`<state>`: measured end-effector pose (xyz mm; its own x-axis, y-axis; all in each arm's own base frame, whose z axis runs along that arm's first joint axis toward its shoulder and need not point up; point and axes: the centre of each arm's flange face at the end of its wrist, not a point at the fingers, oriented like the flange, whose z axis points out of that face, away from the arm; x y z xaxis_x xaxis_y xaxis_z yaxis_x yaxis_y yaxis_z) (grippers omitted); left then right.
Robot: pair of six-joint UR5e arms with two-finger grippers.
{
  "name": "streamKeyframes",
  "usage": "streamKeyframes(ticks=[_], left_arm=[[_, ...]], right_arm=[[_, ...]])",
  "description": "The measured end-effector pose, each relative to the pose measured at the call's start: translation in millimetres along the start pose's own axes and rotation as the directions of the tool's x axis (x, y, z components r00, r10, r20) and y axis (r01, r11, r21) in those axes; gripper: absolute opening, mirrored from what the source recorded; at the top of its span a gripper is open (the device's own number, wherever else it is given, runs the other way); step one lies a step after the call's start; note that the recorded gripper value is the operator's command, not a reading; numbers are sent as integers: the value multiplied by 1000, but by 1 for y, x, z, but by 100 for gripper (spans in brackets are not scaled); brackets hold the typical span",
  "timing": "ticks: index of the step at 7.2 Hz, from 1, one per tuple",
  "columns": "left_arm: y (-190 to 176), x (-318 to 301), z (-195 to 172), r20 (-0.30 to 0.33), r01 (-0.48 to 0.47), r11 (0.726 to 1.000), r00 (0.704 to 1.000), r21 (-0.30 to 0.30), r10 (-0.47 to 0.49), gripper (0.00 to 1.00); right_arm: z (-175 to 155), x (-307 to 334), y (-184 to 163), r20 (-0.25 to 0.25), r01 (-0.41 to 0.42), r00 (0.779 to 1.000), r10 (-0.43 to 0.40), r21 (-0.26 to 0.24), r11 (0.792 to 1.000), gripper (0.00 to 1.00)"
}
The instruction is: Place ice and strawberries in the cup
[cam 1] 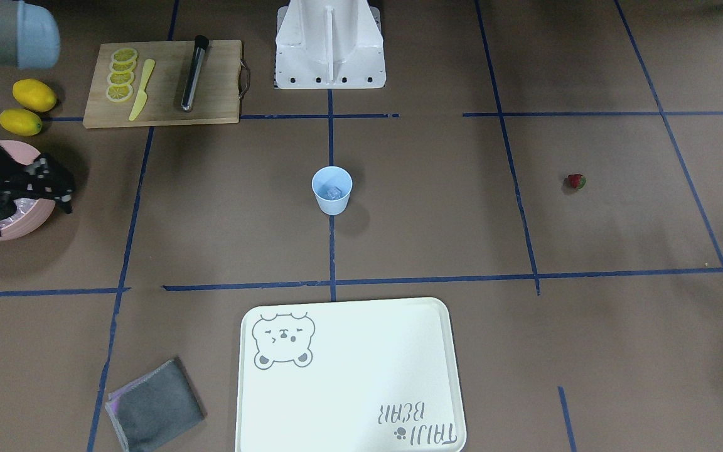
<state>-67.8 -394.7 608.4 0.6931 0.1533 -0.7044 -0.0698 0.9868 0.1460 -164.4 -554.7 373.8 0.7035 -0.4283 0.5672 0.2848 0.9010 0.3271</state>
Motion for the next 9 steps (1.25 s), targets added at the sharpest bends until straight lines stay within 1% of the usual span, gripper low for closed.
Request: streamKeyframes(ticks=[1, 2, 3, 4, 5, 6, 7, 8, 9], left_arm=[[-8, 3, -4, 3, -13, 1000, 1000, 13, 13, 100], [-15, 6, -8, 5, -25, 999, 1000, 24, 25, 100], [-22, 10, -12, 7, -45, 998, 999, 42, 44, 100], [-32, 16, -18, 3, -70, 995, 998, 67, 70, 100], [-38, 23, -23, -28, -88, 992, 996, 88, 91, 100], [-43, 30, -26, -69, -99, 990, 992, 104, 106, 100], [-50, 38, -28, -92, -112, 987, 988, 113, 122, 100], [-58, 56, -27, -100, -135, 985, 984, 110, 146, 100], [-66, 87, -21, -98, -140, 986, 984, 91, 149, 100]], right_arm=[[-1, 55, 32, -8, 43, 999, -43, -19, 999, 100], [-1, 107, 69, 2, 61, 998, -61, -36, 997, 100], [4, 152, 112, 15, 41, 999, -40, -58, 997, 100], [13, 189, 162, 20, -17, 1000, 19, -87, 996, 100], [21, 218, 215, 20, -96, 995, 99, -115, 989, 100], [27, 237, 257, 21, -166, 985, 170, -134, 977, 100], [29, 247, 285, 20, -215, 975, 220, -142, 966, 100], [26, 251, 298, 18, -242, 969, 247, -138, 960, 100], [22, 251, 301, 16, -252, 966, 257, -131, 959, 100]])
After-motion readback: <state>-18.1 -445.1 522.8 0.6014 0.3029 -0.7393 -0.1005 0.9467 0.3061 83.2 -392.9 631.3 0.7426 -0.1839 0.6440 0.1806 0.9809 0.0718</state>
